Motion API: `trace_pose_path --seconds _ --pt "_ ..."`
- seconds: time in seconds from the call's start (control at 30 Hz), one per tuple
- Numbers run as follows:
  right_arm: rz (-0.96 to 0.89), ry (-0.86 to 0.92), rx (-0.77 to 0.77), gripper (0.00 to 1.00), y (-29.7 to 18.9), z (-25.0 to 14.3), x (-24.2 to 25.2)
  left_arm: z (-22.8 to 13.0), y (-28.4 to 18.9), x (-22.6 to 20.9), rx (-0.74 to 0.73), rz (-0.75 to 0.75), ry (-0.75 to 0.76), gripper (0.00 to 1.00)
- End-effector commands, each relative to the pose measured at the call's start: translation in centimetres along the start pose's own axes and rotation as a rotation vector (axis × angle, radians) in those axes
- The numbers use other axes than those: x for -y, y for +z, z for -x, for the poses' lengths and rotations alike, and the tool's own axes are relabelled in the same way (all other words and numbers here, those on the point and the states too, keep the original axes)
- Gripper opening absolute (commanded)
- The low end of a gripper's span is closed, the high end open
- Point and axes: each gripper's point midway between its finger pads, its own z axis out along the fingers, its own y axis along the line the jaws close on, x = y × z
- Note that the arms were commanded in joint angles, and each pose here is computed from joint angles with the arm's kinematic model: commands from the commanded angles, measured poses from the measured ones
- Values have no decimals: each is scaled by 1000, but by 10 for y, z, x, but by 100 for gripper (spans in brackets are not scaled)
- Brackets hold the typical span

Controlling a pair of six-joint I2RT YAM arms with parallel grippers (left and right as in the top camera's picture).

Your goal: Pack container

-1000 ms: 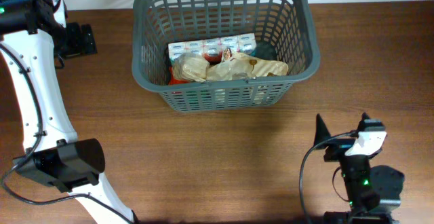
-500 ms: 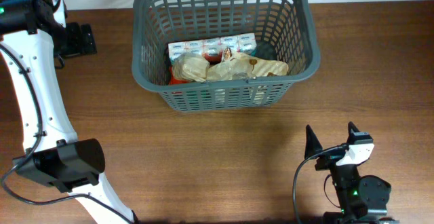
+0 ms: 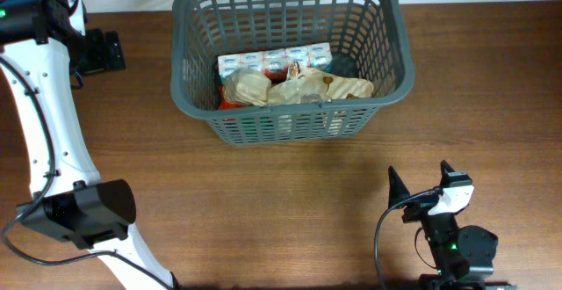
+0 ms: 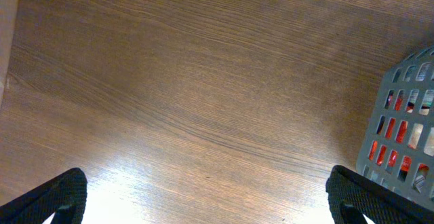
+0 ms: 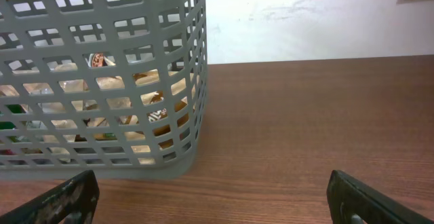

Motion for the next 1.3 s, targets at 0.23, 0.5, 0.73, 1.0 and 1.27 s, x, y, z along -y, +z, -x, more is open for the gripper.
trace_pose_path --seconds 0.23,0.5,0.73,1.0,1.27 --pt "24 8 4 99 0 -1 -5 0 0 0 1 -6 -16 99" --pt "24 8 4 99 0 -1 -5 -46 -100 72 178 -111 171 99" --pt "24 8 4 99 0 -1 -5 -88 -139 87 714 -235 148 99" --pt "24 8 4 99 0 -1 -5 -162 -89 75 1187 -307 33 99" --pt "24 8 4 99 0 -1 -5 -201 -38 75 1287 -322 7 99"
